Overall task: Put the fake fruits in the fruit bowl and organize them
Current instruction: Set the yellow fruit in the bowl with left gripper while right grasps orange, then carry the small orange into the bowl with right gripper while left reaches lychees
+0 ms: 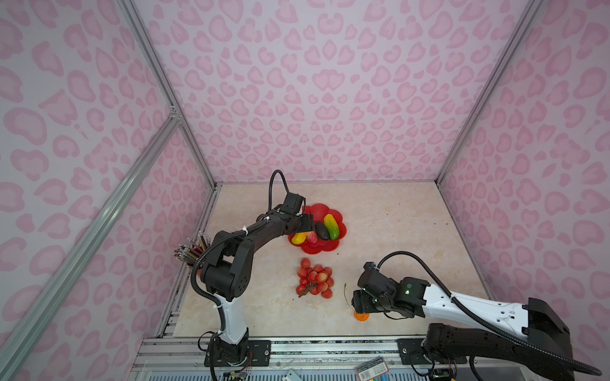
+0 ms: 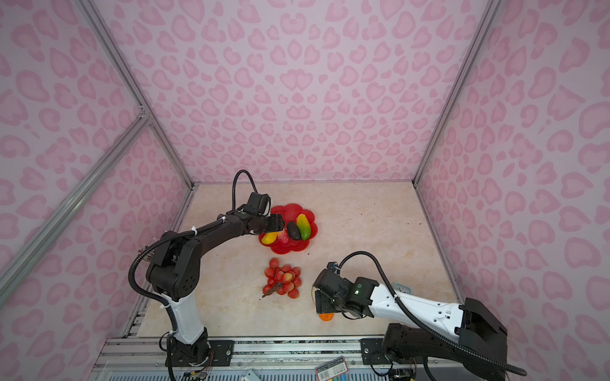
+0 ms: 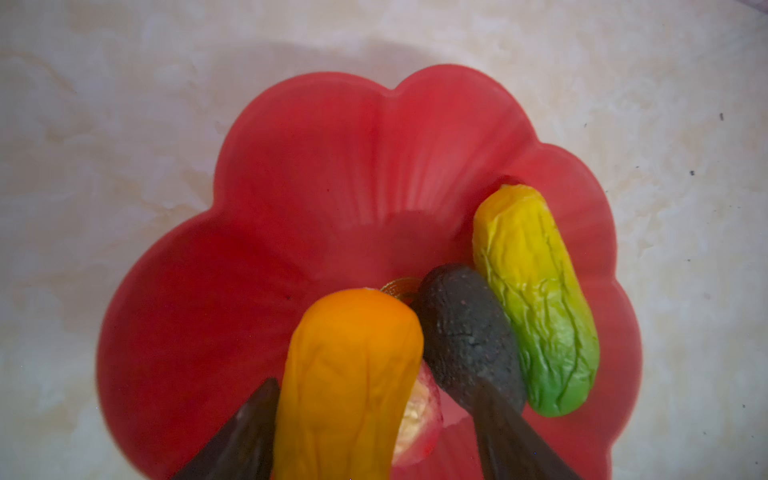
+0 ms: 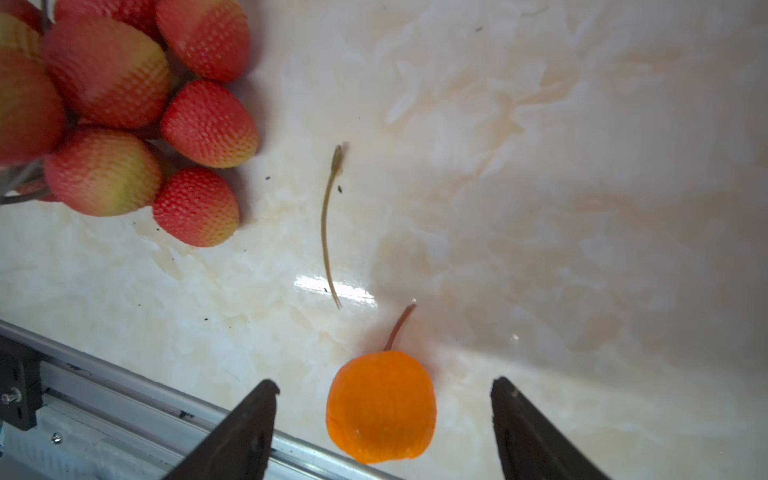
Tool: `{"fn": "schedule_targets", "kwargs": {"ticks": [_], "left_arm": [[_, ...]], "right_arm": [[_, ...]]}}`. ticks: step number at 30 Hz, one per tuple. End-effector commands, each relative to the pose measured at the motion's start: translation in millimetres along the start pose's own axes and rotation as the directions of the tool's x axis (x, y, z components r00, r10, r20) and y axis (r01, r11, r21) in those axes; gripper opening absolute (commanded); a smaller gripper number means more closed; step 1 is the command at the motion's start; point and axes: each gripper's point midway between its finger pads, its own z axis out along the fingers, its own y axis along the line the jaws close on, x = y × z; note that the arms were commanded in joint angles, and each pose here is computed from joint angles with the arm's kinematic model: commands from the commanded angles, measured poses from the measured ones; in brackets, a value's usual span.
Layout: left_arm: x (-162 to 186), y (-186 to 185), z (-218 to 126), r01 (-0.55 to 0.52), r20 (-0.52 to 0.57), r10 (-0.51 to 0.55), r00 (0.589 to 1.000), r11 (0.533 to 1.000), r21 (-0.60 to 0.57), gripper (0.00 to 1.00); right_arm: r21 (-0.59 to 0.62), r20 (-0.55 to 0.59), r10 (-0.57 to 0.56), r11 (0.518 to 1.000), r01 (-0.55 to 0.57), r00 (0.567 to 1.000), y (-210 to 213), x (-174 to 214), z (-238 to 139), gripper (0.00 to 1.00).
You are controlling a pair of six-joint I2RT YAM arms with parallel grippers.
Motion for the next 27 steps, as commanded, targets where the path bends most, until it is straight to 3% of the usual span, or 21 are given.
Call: {"fn": "schedule_targets", "kwargs": {"ticks": [1, 7, 12, 14, 16, 20, 24, 27], "left_arm": [[-34.8, -23.0, -39.9, -0.008, 0.13, -0.002, 0.991, 0.997, 0.073, 0.78], [-75.4, -39.9, -125.7, -0.026, 0.373, -0.023, 0.928, 0.992, 0.127, 0.86], [-73.1, -20.1, -188.7, 0.003, 0.525, -0.05, 0.85, 0.996, 0.091, 0.88], [-59.2, -8.9, -202.6, 0.015, 0.544, -0.055, 0.837, 0.997, 0.077, 0.88], [-38.3, 3.4, -207.9, 0.031, 0.54, -0.061, 0.839, 0.997, 0.065, 0.88], [15.6, 24.6, -207.0, 0.062, 0.49, -0.093, 0.867, 0.995, 0.079, 0.88], [69.3, 31.4, -202.5, 0.074, 0.394, -0.126, 0.911, 0.987, 0.144, 0.87], [104.6, 31.8, -197.4, 0.08, 0.307, -0.138, 0.941, 0.978, 0.194, 0.86]], "right_arm": [[-0.014, -0.031, 0.047, 0.999, -0.047, 0.998, 3.6, 9.6, 11.3, 0.81], [-0.033, -0.045, 0.046, 0.998, -0.047, 0.998, 12.1, 15.2, 24.8, 0.71], [-0.029, -0.037, 0.056, 0.998, -0.057, 0.998, 10.6, 15.2, 33.3, 0.42], [-0.031, -0.029, 0.048, 0.998, -0.049, 0.998, 12.8, 12.1, 31.9, 0.36], [-0.015, 0.011, 0.028, 1.0, -0.027, 1.0, 14.5, -0.4, 24.5, 0.34], [0.041, 0.165, -0.009, 0.999, 0.002, 0.986, 17.0, -63.4, -7.9, 0.31], [-0.022, 0.365, 0.0, 1.0, 0.009, 0.931, 40.9, -143.1, -33.1, 0.31], [-0.042, 0.418, -0.015, 0.998, 0.035, 0.908, 66.7, -191.7, -38.3, 0.31]]}}
